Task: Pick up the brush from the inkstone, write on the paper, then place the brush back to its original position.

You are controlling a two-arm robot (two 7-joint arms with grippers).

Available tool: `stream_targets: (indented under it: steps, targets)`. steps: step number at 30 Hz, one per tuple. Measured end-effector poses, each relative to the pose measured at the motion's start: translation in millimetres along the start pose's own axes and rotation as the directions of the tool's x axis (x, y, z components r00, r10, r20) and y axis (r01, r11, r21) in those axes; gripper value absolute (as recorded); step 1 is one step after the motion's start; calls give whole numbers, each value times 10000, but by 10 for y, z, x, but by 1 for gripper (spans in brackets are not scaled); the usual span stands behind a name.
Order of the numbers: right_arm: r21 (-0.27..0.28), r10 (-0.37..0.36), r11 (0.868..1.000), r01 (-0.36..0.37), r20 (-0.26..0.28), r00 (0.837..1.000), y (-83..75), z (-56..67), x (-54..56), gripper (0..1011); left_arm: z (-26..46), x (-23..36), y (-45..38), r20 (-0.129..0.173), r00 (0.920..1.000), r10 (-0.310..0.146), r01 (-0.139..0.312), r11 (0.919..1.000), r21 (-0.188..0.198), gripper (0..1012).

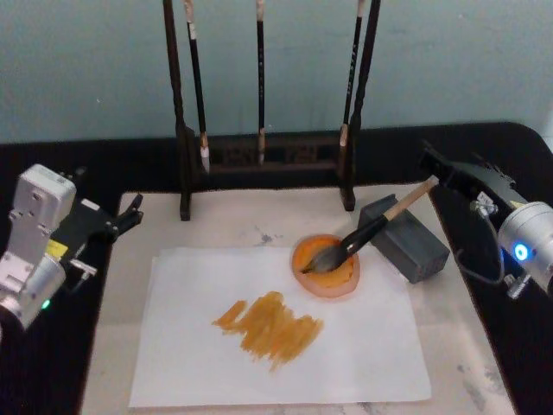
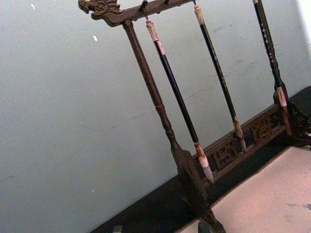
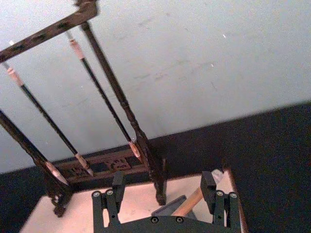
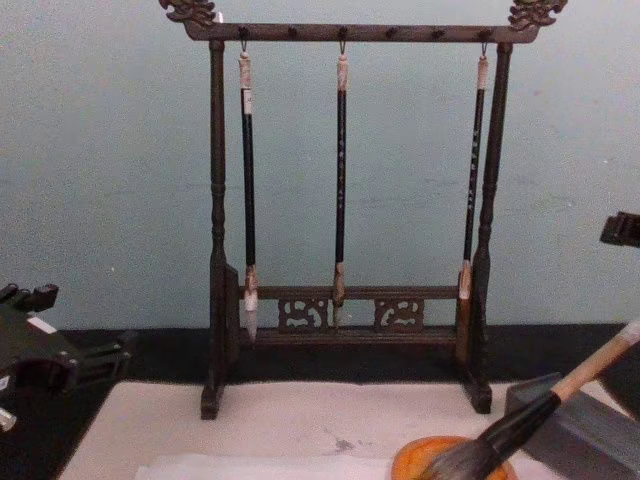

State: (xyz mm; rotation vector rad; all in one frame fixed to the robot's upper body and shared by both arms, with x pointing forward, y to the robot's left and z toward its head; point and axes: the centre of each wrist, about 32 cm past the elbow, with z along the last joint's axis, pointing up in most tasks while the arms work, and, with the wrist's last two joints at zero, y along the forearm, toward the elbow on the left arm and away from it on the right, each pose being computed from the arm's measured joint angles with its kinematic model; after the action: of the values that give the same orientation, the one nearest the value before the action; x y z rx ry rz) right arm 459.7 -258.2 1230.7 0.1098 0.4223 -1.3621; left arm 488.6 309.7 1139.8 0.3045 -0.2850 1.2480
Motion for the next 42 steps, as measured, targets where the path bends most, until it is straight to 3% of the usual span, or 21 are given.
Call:
stream_targets:
  steps: [3, 8, 13, 18, 21, 25, 30, 42]
  targets:
    - [242, 102, 9996, -127, 1029, 9946, -17, -80, -37, 1000, 0, 0, 0, -1, 10000, 0, 0, 10000, 0, 1010]
    - [384, 161, 9990, -223, 1566, 9875, -46, -182, -38, 1000, 0, 0, 0, 0, 10000, -1, 1, 10000, -1, 1010]
    - [392, 116, 9990, -204, 2135, 9769, -99, -360, -57, 1000, 0, 0, 0, 0, 10000, -1, 1, 10000, -1, 1010]
    - [256, 37, 9996, -116, 2869, 9579, -133, -542, -103, 1000, 0, 0, 0, 0, 10000, -1, 1, 10000, -1, 1010]
    - [265, -73, 9996, -24, 3579, 9337, -155, -676, -137, 1000, 0, 0, 0, -1, 10000, -1, 1, 10000, 0, 1010]
    - [427, -244, 9991, 74, 4134, 9102, -184, -784, -155, 1000, 0, 0, 0, 0, 10000, 0, 0, 10000, 0, 1010]
    - [778, -546, 9967, 223, 4428, 8950, -214, -878, -133, 1000, 0, 0, 0, 0, 10000, 0, 0, 10000, -1, 1010]
    - [1019, -654, 9946, 221, 4448, 8932, -235, -1046, -24, 1000, 0, 0, 0, 0, 10000, 0, 0, 10000, 0, 1010]
